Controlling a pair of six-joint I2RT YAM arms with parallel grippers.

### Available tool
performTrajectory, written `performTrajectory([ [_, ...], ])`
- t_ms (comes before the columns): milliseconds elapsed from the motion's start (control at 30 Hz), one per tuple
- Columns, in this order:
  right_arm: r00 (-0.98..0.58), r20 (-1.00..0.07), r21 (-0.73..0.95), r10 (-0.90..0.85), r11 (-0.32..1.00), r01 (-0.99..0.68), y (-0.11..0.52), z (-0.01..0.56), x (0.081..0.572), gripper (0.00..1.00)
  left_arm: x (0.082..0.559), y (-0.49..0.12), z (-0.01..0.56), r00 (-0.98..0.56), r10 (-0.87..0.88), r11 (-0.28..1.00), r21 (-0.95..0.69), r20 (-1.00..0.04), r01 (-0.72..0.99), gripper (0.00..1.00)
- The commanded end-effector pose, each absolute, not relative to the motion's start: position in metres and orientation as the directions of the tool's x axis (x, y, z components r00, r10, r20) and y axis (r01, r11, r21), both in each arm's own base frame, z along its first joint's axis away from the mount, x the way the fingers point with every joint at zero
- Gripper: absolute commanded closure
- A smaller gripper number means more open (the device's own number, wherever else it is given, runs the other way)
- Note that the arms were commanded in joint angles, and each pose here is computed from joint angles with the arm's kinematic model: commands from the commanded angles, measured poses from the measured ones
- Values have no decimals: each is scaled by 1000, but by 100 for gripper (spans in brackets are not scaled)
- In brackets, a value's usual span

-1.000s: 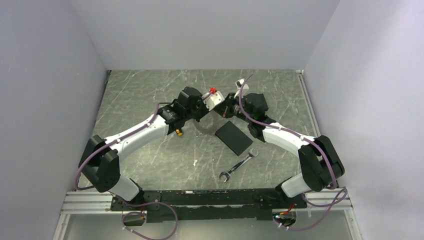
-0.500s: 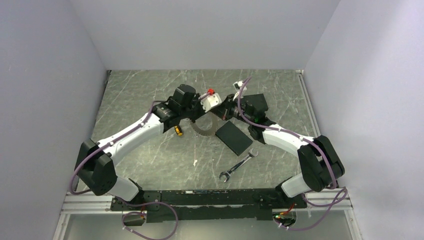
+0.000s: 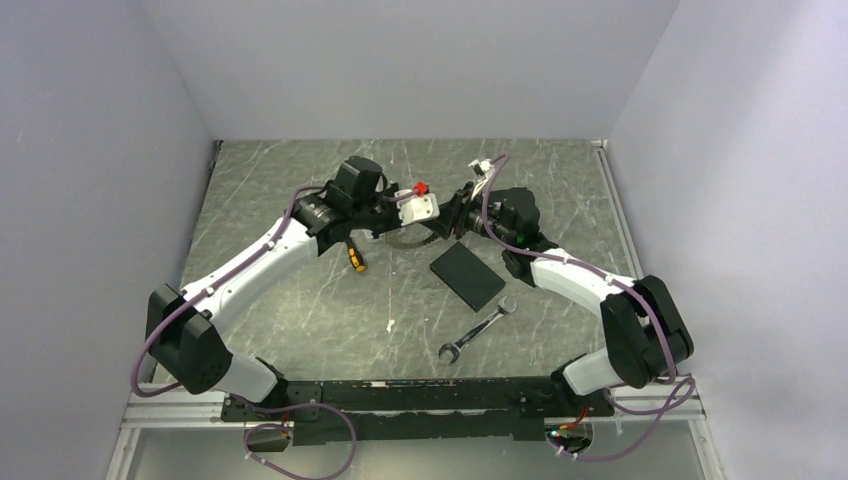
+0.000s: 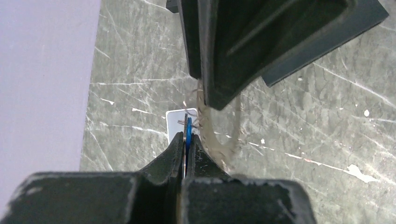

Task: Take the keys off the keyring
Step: Adjust the key on the keyring.

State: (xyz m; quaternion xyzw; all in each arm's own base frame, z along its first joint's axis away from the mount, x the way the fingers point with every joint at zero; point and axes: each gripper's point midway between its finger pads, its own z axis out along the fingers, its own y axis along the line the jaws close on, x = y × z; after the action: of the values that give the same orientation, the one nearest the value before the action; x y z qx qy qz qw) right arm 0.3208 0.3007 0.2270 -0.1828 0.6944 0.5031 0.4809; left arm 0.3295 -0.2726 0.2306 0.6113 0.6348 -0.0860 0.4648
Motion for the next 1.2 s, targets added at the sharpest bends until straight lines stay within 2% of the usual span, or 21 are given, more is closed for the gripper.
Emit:
performTrajectory([
  [0,-373,-892,447,254,382,-809,289,258,317,57,326,-279,259,301,660,155,517,-688,842,100],
  [333,-324,-922,381,213,344,-858,278,255,308,58,314,-280,258,250,664,129,437,-705,890,100],
  [600,-312,-932,357,187,305,-883,280,251,299,59,310,-283,263,286,645,104,453,-709,886,100],
  [800,-273,-947,310,168,265,-913,281,253,290,61,308,-284,261,250,650,103,409,-718,907,100],
  [1167,-56,-998,63,41,179,-982,283,244,280,64,292,-289,264,245,620,59,356,-746,933,100],
])
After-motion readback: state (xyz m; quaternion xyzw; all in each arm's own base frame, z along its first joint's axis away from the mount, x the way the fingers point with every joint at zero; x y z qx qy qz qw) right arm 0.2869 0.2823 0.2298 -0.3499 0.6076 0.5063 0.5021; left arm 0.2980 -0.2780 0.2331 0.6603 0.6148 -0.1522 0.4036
